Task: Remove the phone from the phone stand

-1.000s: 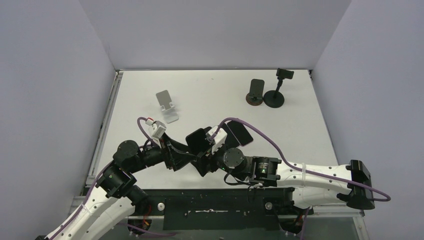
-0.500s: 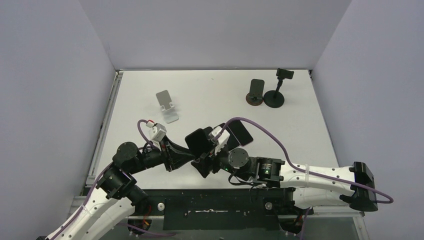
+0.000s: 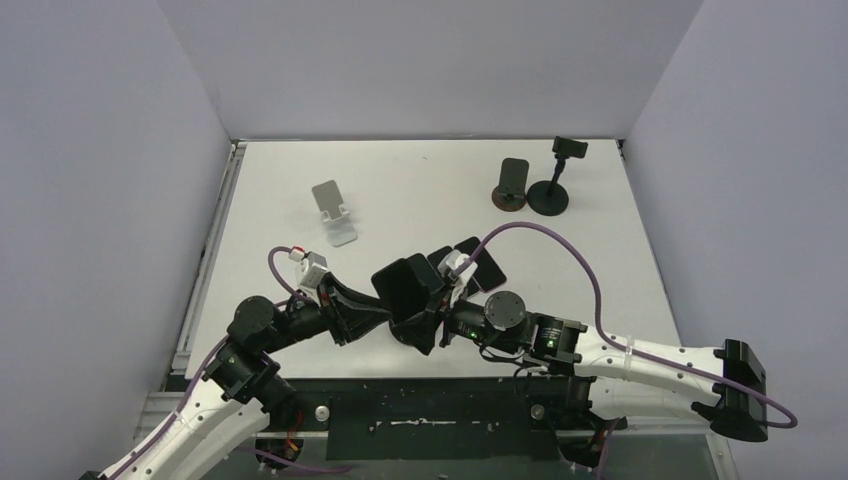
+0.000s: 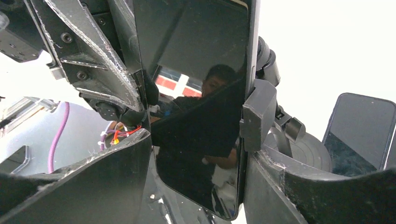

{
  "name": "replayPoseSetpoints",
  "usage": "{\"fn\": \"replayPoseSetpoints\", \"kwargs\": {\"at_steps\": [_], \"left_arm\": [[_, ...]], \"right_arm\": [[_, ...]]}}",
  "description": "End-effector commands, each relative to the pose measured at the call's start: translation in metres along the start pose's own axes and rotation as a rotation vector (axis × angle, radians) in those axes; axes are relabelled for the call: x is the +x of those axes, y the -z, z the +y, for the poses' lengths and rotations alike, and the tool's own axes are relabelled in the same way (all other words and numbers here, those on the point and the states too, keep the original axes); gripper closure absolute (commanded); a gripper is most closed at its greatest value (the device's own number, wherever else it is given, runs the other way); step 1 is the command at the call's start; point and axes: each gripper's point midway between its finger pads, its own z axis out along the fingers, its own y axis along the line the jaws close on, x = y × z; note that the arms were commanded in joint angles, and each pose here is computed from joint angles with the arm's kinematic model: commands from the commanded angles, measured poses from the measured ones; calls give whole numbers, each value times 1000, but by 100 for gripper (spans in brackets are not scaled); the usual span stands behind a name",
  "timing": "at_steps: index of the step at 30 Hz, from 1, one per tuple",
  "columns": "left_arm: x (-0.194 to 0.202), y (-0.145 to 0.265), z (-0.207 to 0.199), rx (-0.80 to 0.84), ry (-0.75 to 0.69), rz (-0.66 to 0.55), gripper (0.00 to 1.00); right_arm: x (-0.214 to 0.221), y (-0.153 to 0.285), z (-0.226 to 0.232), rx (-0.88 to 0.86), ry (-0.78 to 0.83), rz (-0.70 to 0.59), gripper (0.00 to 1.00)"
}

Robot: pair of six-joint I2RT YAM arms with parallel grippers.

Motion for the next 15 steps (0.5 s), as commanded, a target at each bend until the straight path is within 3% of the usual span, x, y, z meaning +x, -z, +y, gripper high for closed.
{"fn": "replayPoseSetpoints", "kwargs": {"at_steps": [1,2,3,6,9,11,15], "left_arm": [[-15,-2,-7,26,8,-65,100],[-16,-2,-6,18,10,-68,100],[-18,-3,-6,12,7,-72,100],[-26,-5,-5,-10,0,-80,100],[-34,-6,-5,-24,-4,-96,100],[-37,-6,-7,-24,-7,-104,100],[-39,-5,-8,-28,-7,-106,100]], "right_arm": [[-35,3,-1,5,-40,-114,100],[-35,2,0,3,-36,-111,100],[-36,2,1,4,-34,-105,92],[-40,1,6,8,-13,-87,50],[-43,2,10,24,12,-64,17],[-44,5,12,41,33,-49,7],[-48,16,12,83,62,-20,0]]}}
